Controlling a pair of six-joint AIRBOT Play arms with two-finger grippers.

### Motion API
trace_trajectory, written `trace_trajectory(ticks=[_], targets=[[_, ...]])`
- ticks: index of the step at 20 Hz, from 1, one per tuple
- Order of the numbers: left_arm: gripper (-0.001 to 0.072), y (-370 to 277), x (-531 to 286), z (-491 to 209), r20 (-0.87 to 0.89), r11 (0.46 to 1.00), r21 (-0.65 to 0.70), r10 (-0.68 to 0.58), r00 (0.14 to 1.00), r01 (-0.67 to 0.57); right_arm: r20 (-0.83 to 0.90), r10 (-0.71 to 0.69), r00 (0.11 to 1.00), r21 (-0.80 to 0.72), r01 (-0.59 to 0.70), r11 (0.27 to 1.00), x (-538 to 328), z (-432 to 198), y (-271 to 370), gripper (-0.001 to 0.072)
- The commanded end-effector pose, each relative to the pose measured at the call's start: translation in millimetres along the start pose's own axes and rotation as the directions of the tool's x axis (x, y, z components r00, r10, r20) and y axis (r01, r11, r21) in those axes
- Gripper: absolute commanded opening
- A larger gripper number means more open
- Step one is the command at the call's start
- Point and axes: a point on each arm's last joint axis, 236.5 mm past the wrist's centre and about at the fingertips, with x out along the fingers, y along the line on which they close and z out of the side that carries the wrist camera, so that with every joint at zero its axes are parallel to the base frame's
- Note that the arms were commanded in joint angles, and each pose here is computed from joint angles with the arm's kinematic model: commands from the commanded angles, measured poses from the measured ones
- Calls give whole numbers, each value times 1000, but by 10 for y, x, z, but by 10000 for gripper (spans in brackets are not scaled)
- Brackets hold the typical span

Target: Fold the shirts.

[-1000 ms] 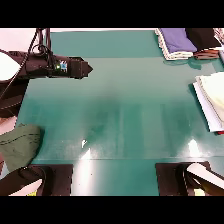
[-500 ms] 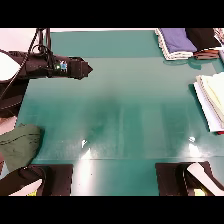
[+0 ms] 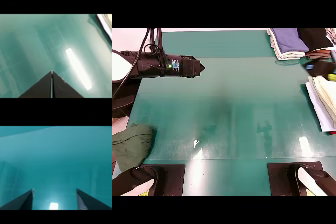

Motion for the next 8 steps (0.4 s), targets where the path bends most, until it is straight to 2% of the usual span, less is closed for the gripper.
trace_trajectory(ticks=[1,2,3,8], targets=[[23,-7,-3,80,34,1000,0,-2,999,2,-87,131,988,-150,-143,978,182,-289,731,367],[23,-8,-4,98,41,1000,0,-3,999,3,-108,140,984,-191,-159,969,196,-368,839,145],[23,-9,-4,102,43,1000,0,-3,999,3,-123,149,981,-228,-173,958,195,-427,938,20],[23,-10,-4,106,45,1000,-1,-3,999,3,-145,172,974,-267,-206,941,182,-519,1100,20]])
